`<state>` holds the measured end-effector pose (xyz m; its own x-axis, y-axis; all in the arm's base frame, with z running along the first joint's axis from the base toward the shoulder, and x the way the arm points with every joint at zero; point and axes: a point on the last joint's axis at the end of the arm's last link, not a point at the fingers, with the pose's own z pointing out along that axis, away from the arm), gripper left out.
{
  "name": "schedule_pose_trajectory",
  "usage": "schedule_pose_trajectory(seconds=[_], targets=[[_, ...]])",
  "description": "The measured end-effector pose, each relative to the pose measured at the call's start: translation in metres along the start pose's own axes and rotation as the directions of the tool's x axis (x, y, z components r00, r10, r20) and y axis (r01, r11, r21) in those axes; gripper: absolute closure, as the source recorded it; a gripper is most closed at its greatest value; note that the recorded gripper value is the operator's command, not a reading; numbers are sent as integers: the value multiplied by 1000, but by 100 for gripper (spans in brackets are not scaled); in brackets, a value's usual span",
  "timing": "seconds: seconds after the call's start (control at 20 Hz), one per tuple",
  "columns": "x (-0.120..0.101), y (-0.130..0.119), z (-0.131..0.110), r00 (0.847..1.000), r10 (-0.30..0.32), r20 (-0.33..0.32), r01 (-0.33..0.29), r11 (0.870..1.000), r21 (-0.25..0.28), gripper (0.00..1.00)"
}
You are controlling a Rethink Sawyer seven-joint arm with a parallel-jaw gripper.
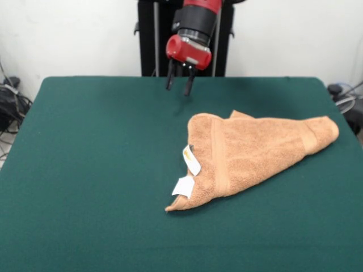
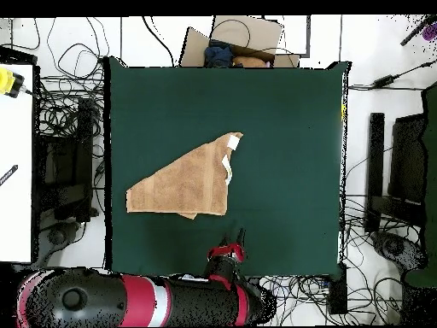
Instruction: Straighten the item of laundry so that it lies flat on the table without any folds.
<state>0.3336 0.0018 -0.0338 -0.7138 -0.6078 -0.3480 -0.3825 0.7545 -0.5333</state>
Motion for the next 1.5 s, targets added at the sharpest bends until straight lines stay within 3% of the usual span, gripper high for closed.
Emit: schedule_pose_trajectory(seconds=[0.65, 1.5], targets=[[-6, 14, 18, 999, -30, 36, 29, 999, 46, 0], [-25, 19, 22, 995, -36, 90, 27, 995, 94, 0]])
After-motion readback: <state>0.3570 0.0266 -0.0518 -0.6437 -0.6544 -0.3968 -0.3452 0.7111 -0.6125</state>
